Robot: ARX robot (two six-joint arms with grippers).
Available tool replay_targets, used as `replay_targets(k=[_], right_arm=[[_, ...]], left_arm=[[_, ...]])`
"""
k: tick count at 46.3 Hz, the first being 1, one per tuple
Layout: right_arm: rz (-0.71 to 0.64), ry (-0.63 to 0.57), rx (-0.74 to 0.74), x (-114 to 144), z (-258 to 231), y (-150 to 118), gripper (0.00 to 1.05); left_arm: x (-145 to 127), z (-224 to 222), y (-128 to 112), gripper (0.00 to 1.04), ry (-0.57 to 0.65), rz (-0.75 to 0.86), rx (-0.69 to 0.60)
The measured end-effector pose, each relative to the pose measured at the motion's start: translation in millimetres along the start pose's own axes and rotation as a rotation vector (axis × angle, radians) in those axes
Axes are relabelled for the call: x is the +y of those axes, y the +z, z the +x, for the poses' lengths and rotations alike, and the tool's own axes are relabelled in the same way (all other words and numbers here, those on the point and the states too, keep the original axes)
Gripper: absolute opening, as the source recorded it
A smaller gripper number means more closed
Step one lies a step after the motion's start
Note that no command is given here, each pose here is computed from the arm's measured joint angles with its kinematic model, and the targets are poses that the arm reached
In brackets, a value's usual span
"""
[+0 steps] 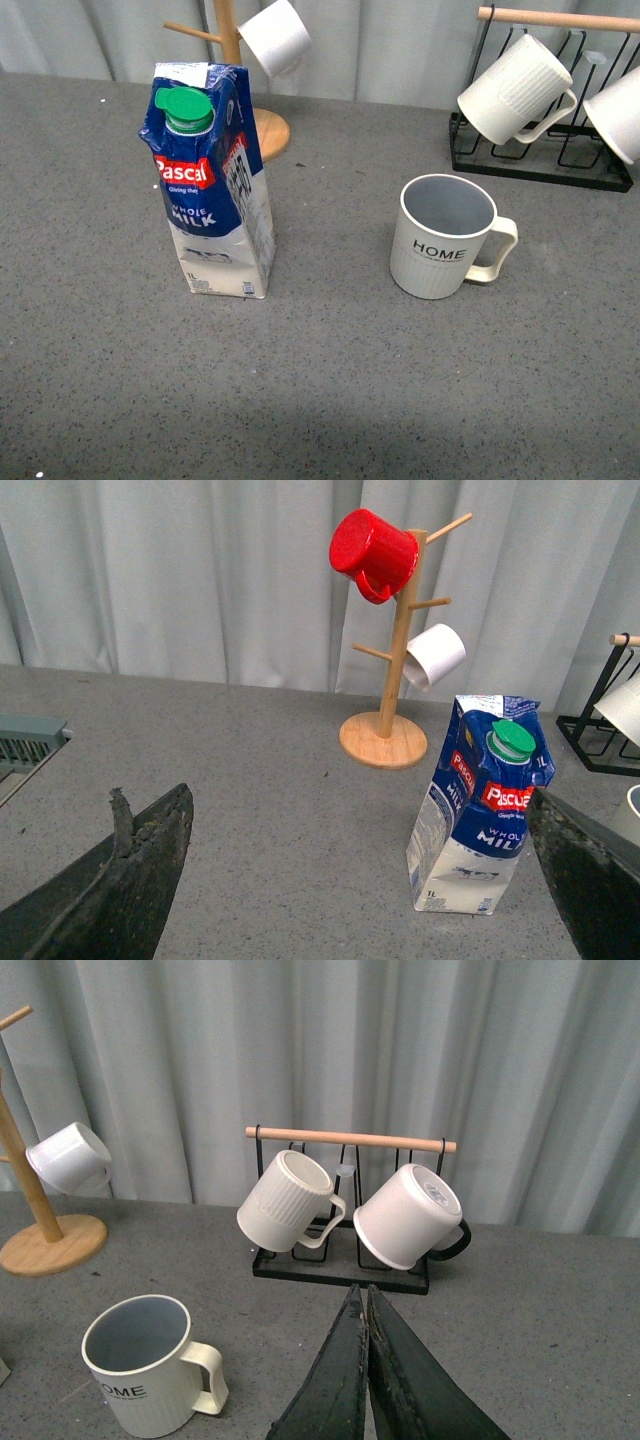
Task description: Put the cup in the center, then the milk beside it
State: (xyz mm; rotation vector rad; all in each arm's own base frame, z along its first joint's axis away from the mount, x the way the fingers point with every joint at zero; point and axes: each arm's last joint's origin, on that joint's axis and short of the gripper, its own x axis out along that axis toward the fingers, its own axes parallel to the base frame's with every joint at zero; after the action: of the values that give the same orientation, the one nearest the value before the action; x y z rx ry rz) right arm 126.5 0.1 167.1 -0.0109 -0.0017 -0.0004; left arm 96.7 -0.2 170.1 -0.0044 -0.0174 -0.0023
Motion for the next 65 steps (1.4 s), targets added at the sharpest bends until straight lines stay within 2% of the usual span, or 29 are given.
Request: replay_targets(k=[41, 62, 65], right_arm=[[0.0, 0.003, 0.013, 0.1, -27.7, -2.8, 0.01], [0.0, 0.003, 0.0, 0.1, -28.8, -1.8, 0.96], [0.001, 0.003, 0.0, 0.1, -28.8, -1.8, 0.96]], left_arm=[[0.0, 0.0, 0.0, 0.98, 0.0, 0.0, 0.0], [0.0, 0.0, 0.0, 0.98, 0.0, 0.0, 0.0], [0.0, 0.0, 0.0, 0.98, 0.0, 0.0, 0.0]])
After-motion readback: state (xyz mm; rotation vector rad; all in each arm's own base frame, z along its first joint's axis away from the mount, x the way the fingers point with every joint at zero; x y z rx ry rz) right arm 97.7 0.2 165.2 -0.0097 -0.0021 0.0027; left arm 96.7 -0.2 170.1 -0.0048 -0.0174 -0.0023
